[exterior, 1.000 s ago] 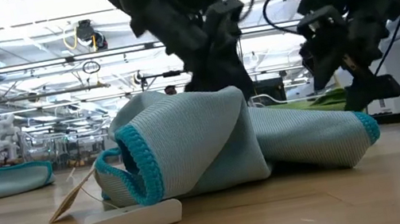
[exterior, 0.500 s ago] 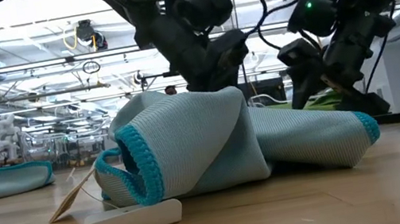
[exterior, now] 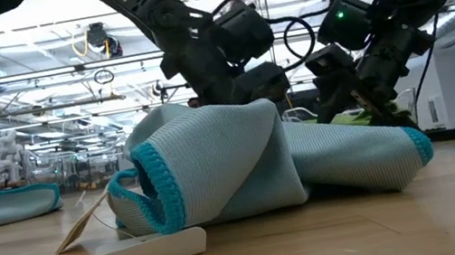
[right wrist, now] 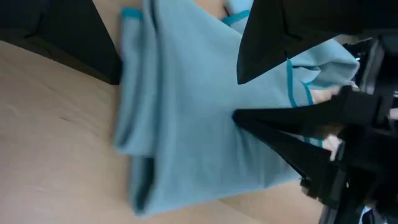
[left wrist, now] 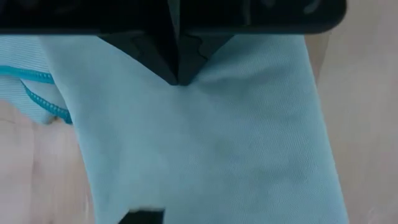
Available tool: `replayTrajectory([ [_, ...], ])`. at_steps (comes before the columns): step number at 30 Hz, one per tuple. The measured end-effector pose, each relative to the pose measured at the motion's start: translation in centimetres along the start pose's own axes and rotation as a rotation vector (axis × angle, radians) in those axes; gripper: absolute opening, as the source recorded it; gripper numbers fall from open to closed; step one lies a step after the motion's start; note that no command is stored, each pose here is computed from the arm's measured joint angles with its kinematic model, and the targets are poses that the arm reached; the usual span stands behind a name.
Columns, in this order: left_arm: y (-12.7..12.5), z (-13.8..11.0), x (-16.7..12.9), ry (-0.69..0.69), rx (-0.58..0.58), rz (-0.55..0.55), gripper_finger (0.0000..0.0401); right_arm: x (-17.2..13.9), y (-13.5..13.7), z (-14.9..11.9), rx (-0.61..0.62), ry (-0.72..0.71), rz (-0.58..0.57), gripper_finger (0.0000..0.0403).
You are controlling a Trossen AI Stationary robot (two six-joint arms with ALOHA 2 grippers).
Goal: Sort microfiber towel by color & place in baskets
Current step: Put the top blue towel into the left transparent bin
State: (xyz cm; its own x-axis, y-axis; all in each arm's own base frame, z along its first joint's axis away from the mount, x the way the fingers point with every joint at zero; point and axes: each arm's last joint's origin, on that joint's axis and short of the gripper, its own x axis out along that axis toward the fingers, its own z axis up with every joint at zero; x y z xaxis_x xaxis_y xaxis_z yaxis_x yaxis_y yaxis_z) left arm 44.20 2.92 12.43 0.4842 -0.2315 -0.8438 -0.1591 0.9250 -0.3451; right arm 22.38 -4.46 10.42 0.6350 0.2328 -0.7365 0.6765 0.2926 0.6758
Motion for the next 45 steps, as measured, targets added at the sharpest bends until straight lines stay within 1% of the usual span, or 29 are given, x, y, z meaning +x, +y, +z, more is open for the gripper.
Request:
replayTrajectory([
  [2,0.0,0.0,0.1,-0.001,0.003,0.003,0.0023,0.1,0.0,0.0,0.000,0.005,0.002,0.0315],
  [6,0.1,0.2,0.1,-0.025,0.009,0.014,0.0022,0.2,0.5,0.2,-0.022,0.001,0.074,0.0309],
  [10,0.4,0.3,0.1,-0.033,0.009,0.015,0.0006,0.2,0.9,0.3,-0.044,0.023,0.133,0.0288],
  [13,0.7,0.4,0.0,-0.036,0.004,0.019,0.0005,0.3,1.0,0.1,-0.113,0.057,0.163,0.0262],
  [15,1.0,0.4,0.0,-0.038,0.003,0.025,0.0011,0.3,1.1,0.1,-0.152,0.053,0.170,0.0237],
  [17,1.1,0.4,-0.1,-0.039,0.009,0.030,0.0018,0.2,1.1,0.2,-0.182,0.039,0.169,0.0202],
  [19,1.2,0.5,-0.1,-0.040,0.011,0.033,0.0019,0.3,1.0,0.2,-0.199,0.020,0.158,0.0156],
  [23,1.3,0.5,-0.1,-0.039,0.022,0.035,0.0007,0.5,0.9,0.4,-0.207,-0.033,0.128,0.0042],
  [24,1.3,0.5,-0.1,-0.039,0.023,0.036,0.0004,0.5,0.9,0.5,-0.212,-0.041,0.119,0.0022],
  [25,1.3,0.5,-0.1,-0.039,0.024,0.035,0.0004,0.6,0.8,0.5,-0.215,-0.045,0.110,0.0014],
  [28,1.5,0.5,-0.6,-0.030,0.007,0.021,0.0013,0.7,0.7,0.6,-0.224,-0.077,0.087,0.0014],
  [30,1.7,0.7,-1.8,-0.027,-0.023,0.017,0.0029,0.6,0.9,0.7,-0.251,-0.090,0.103,0.0009],
  [32,1.9,1.0,-3.6,-0.033,-0.052,0.026,0.0054,0.3,1.2,0.7,-0.267,-0.104,0.121,0.0007],
  [35,1.9,1.8,-7.0,-0.085,-0.045,0.050,0.0111,-0.5,1.8,0.7,-0.327,-0.136,0.145,0.0006],
  [38,2.3,2.3,-9.0,-0.136,0.002,0.113,0.0182,-1.4,2.4,0.6,-0.453,-0.182,0.144,0.0006],
  [40,3.0,2.6,-9.5,-0.168,0.037,0.125,0.0229,-1.9,2.8,0.4,-0.549,-0.220,0.139,0.0006],
  [42,3.6,3.2,-10.0,-0.214,0.054,0.103,0.0269,-2.3,2.9,0.1,-0.618,-0.229,0.111,0.0006],
  [45,5.0,3.6,-9.7,-0.237,0.083,0.045,0.0310,-2.7,3.0,-0.2,-0.690,-0.240,0.083,0.0006],
])
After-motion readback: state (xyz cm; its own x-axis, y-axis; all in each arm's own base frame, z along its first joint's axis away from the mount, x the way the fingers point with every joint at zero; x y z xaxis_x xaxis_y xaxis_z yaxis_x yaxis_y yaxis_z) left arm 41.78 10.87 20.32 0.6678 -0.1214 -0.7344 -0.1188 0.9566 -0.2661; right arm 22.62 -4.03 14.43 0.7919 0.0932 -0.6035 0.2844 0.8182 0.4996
